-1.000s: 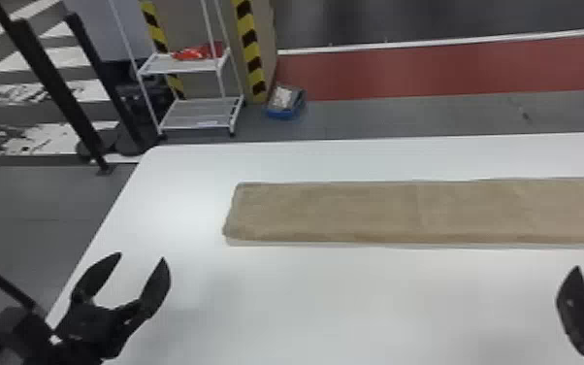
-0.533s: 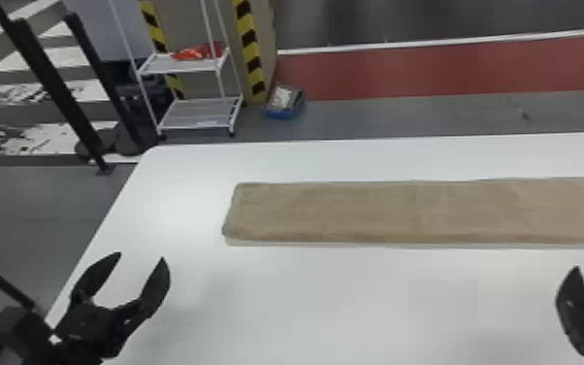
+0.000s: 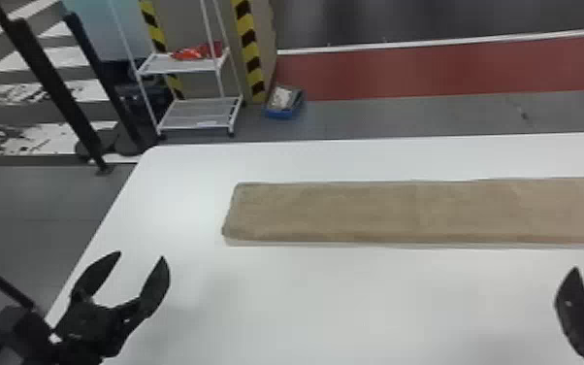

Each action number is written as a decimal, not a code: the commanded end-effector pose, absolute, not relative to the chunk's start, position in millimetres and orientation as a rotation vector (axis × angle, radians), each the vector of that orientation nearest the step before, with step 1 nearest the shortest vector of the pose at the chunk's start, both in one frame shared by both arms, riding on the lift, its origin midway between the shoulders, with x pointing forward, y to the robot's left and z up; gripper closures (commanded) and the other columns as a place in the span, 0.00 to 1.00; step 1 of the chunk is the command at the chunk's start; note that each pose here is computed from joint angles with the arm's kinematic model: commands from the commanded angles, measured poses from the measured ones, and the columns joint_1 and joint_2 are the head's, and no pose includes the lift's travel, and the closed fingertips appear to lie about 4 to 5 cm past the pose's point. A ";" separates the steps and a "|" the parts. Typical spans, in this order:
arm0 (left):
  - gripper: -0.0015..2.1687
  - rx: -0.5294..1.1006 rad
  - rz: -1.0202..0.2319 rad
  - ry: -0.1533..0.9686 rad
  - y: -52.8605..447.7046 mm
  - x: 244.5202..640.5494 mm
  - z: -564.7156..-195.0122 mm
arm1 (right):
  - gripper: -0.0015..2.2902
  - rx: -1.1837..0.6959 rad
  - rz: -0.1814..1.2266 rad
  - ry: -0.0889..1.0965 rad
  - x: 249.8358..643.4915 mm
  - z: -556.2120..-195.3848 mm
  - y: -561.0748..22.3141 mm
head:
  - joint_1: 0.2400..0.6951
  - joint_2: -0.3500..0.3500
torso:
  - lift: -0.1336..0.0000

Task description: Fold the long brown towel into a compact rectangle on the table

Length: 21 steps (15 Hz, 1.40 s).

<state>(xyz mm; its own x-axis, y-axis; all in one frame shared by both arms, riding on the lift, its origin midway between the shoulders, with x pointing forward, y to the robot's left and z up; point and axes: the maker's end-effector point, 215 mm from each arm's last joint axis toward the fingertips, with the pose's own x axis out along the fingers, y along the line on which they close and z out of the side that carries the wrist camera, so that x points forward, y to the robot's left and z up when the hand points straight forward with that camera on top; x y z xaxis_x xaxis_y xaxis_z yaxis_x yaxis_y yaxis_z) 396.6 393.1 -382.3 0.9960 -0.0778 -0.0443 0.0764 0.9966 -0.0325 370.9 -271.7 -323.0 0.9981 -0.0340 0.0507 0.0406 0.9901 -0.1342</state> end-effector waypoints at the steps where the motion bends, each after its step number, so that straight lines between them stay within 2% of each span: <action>1: 0.06 -0.029 -0.082 0.037 391.1 397.7 -377.5 | 0.04 -0.133 -0.040 -0.050 370.8 -322.8 -271.6 | 1.00 0.76 | 0.08; 4: 0.06 -0.030 -0.084 0.029 386.7 404.9 -371.1 | 0.04 -0.132 -0.039 -0.050 371.6 -323.4 -271.0 | 1.00 0.75 | 0.08; 6: 0.06 -0.051 -0.099 0.071 377.8 421.3 -374.7 | 0.04 -0.132 -0.036 -0.056 372.1 -320.1 -269.1 | 1.00 0.75 | 0.08; 9: 0.06 -0.081 -0.149 0.156 358.7 450.1 -374.3 | 0.04 -0.134 -0.037 -0.051 371.6 -321.6 -269.9 | 1.00 0.71 | 0.08; 14: 0.07 -0.162 -0.218 0.415 319.4 484.4 -404.1 | 0.04 -0.136 -0.038 -0.039 369.9 -327.7 -270.8 | 1.00 0.64 | 0.08; 17: 0.07 -0.123 -0.259 0.449 290.7 517.0 -397.8 | 0.04 -0.138 -0.041 -0.032 366.7 -330.0 -272.6 | 1.00 0.59 | 0.08; 19: 0.07 -0.109 -0.257 0.495 286.5 537.5 -408.1 | 0.04 -0.142 -0.045 -0.029 363.7 -329.6 -274.9 | 1.00 0.54 | 0.08; 21: 0.07 -0.108 -0.249 0.588 285.3 541.1 -430.2 | 0.04 -0.146 -0.056 -0.030 359.2 -328.9 -278.5 | 1.00 0.53 | 0.08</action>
<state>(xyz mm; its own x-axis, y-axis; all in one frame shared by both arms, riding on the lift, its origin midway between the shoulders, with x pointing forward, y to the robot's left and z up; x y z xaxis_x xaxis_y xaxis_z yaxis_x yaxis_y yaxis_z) 538.4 286.1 -415.3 0.8362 -0.2685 -0.4782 0.2137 0.9626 -0.1667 362.4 -276.6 -329.2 0.9984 -0.0465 0.0336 0.0509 0.9882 -0.1447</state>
